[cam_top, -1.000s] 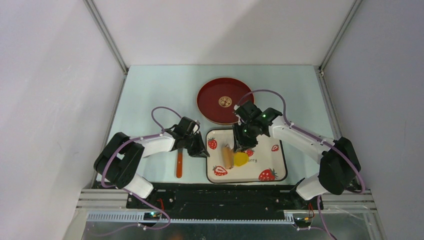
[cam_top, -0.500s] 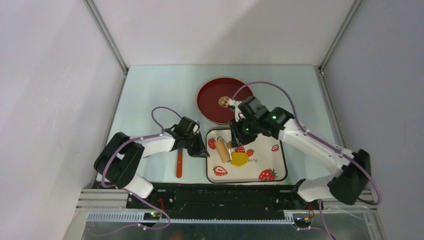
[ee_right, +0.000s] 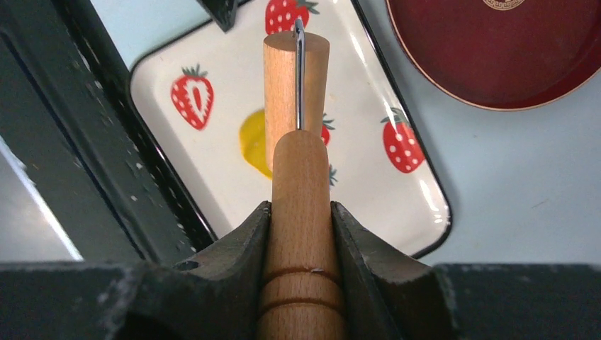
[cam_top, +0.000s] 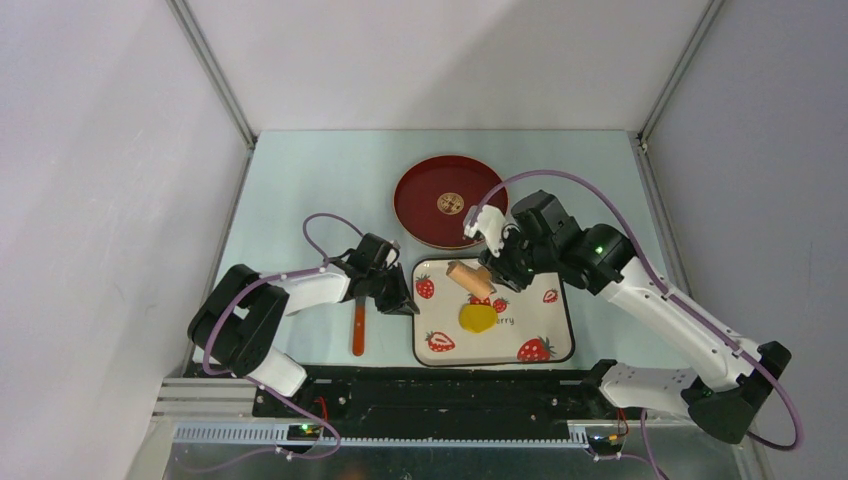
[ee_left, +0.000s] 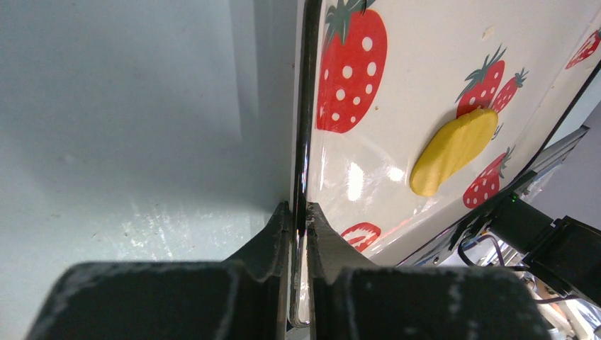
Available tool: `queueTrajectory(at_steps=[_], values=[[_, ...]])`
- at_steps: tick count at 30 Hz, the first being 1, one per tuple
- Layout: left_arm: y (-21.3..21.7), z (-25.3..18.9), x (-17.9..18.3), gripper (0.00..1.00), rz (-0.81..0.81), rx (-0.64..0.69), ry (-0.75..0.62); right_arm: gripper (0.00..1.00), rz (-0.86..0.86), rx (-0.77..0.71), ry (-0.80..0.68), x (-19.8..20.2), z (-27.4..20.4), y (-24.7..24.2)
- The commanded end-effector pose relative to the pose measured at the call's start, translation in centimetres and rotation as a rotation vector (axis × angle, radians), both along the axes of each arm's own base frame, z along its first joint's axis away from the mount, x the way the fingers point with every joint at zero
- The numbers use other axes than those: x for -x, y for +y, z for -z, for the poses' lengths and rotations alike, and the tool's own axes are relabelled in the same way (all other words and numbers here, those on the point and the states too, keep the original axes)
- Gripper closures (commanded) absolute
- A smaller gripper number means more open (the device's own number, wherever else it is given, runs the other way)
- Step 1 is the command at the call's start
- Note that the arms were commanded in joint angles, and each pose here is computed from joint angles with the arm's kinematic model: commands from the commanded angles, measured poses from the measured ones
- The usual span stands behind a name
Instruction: Roll out the dumpling wrappers from the dough
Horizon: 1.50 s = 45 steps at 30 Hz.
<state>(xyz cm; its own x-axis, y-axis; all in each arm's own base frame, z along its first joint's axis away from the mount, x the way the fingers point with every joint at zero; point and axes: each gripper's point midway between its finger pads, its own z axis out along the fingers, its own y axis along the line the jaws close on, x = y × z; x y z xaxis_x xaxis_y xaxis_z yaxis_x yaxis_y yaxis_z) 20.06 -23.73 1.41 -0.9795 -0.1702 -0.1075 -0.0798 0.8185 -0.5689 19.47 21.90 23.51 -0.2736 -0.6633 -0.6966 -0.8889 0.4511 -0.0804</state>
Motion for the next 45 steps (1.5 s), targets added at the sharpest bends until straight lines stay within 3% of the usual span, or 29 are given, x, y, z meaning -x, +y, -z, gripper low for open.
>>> queueTrajectory(at_steps=[1, 10, 18, 30, 45], values=[[2.0, 2.5, 1.3, 1.0, -0.016, -0.116, 0.06, 1.0, -0.217, 0.091, -0.147, 0.2, -0.9, -0.4], [2.0, 2.5, 1.3, 1.0, -0.014, -0.115, 0.06, 1.0, -0.388, 0.325, -0.094, 1.2, 4.1, 0.4], [2.0, 2.5, 1.2, 1.0, -0.015, -0.114, 0.058, 1.0, -0.392, 0.505, -0.106, 0.3, 7.0, 0.5], [2.0, 2.5, 1.2, 1.0, -0.015, -0.114, 0.059, 1.0, -0.425, 0.579, -0.076, 0.5, 10.5, 1.1], [2.0, 2.5, 1.2, 1.0, -0.015, -0.114, 0.058, 1.0, -0.518, 0.537, 0.116, 6.6, 15.1, 1.2]])
